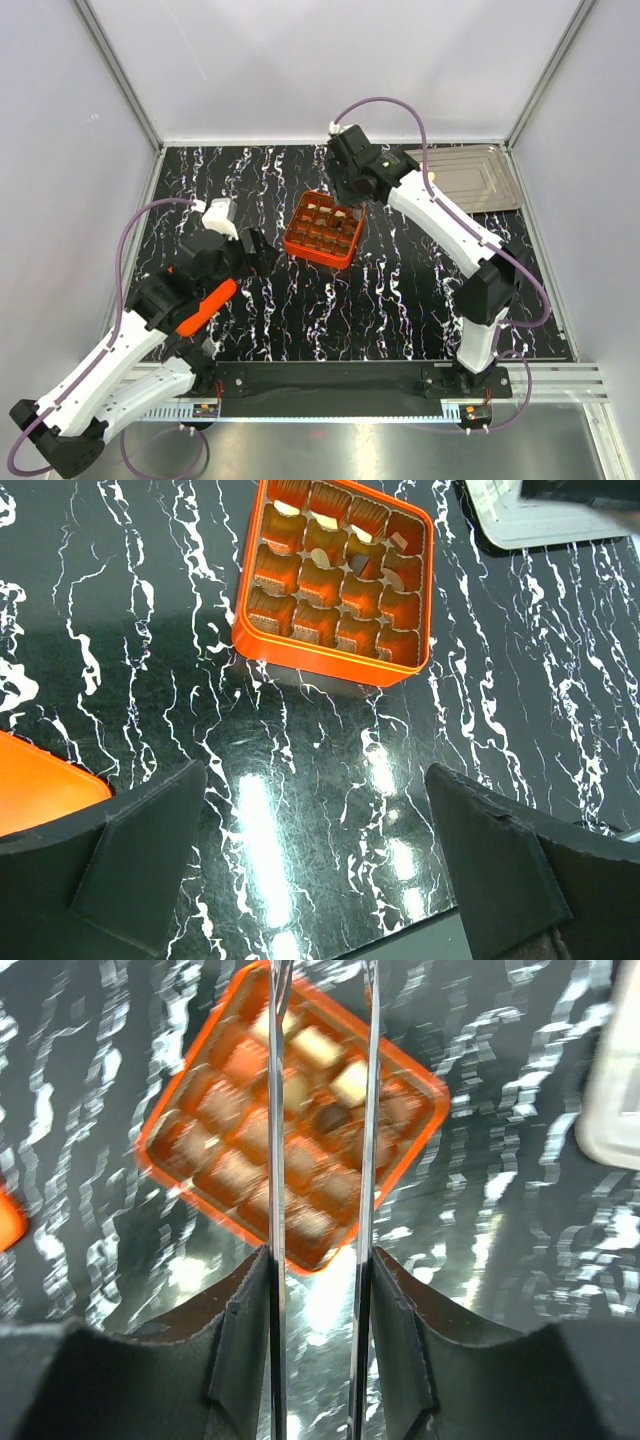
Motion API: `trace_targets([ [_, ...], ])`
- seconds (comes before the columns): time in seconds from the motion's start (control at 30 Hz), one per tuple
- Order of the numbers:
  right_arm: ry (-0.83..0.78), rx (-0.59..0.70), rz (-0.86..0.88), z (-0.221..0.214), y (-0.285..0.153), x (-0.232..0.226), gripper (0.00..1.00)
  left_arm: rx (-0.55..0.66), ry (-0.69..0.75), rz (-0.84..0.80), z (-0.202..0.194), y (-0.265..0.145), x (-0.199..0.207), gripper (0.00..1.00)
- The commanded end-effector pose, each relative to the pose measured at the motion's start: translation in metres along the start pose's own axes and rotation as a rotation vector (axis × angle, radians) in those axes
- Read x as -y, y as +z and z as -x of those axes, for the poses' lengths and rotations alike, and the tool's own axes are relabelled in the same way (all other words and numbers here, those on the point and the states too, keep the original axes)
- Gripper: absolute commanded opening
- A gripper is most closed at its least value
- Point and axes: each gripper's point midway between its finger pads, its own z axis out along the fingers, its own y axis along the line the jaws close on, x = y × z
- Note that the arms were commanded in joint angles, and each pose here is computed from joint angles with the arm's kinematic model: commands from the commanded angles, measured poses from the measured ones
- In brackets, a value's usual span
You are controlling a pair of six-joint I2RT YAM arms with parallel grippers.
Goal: Pack the chocolate
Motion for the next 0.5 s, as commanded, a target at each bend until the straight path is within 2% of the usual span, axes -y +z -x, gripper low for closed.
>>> trace_targets([
  [0.0, 0.013, 0.047, -0.177, 0.021, -0.006, 0.058, 0.47, 0.091, -0.003, -0.027, 0.028, -0.014, 0.008, 0.99],
  [0.17, 0.156, -0.002, -0.262, 0.013, 0.009, 0.147, 0.47, 0.083, -0.011, -0.033, 0.022, -0.015, 0.006, 0.99],
  [0.3, 0.233, -0.044, -0.316, 0.000, 0.020, 0.195, 0.48, 0.088, -0.012, -0.029, 0.021, -0.015, 0.005, 0.99],
  [0.47, 0.293, -0.074, -0.348, -0.011, 0.040, 0.226, 0.48, 0.080, -0.004, -0.022, 0.020, -0.012, 0.004, 0.99],
])
